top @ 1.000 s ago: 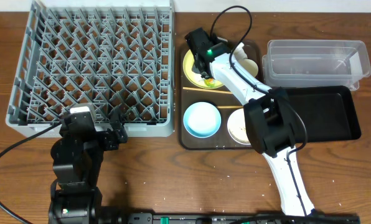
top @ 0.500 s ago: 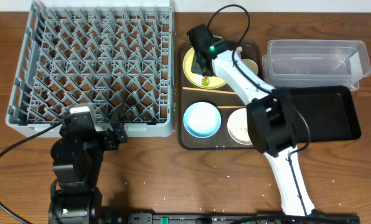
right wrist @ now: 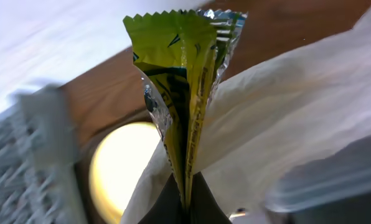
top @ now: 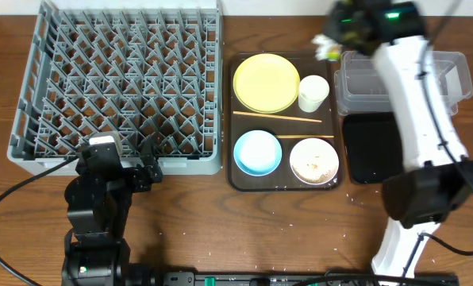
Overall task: Sort waste into correct bins and load items into the dishwasher
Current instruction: 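Carry wrapper and tissue right and drop into clear plastic bin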
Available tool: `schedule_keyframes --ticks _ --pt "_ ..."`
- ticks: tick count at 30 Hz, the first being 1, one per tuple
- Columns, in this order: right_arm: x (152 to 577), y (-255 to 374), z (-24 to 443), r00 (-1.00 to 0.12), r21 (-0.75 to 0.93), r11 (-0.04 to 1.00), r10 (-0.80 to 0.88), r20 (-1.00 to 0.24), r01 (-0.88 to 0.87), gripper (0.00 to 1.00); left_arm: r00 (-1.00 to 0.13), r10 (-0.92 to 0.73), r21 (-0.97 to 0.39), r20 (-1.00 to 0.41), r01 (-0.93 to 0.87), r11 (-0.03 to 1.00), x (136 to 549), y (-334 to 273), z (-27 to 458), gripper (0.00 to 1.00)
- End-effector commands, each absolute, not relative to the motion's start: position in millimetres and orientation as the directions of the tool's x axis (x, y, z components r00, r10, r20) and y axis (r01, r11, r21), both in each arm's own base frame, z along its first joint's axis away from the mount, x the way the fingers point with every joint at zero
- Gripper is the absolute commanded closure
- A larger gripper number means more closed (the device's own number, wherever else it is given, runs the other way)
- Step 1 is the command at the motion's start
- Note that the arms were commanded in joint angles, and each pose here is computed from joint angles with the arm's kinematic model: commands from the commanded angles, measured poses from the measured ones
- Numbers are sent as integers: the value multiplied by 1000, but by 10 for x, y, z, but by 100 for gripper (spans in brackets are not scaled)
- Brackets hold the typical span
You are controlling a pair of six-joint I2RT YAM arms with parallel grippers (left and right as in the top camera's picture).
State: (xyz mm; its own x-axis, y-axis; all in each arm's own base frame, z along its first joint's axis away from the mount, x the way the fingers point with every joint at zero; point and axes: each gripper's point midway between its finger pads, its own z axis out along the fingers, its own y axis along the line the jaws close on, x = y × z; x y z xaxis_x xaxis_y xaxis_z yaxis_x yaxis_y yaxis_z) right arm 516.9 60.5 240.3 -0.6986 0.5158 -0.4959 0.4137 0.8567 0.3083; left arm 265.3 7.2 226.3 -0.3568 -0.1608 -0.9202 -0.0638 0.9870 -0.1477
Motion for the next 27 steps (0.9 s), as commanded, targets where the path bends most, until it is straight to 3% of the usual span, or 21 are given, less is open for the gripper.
schedule_keyframes --ticks 1,6,11,13,15,17,18,27 --pt "5147 184 1918 -680 260 789 612 -405 556 99 -342 -152 -142 -927 -53 988 2653 64 2339 5" --pt "5103 -348 1498 -594 237 676 731 -337 698 99 -342 -152 -142 -927 -53 988 2653 64 2340 5" --pt "5199 -539 1316 -580 257 674 732 -356 693 96 -342 -152 -142 -927 -53 988 2653 64 2339 5" --pt "5213 -525 1321 -606 257 700 709 -360 666 85 -342 -152 -142 -927 -53 988 2653 64 2340 5" --pt "5216 -490 1325 -631 256 723 687 -361 642 51 -342 -152 -142 -927 -53 988 2653 64 2339 5" --pt "5230 -410 1353 -680 269 768 640 -358 581 28 -342 -152 -142 -927 -53 988 2653 64 2339 5" --pt "5233 -364 1383 -701 280 787 618 -356 550 24 -342 -152 -142 -927 -53 988 2653 64 2339 5" --pt "4975 -196 2120 -747 319 858 510 -427 403 21 -342 -152 -142 -927 -53 988 2653 64 2340 5"
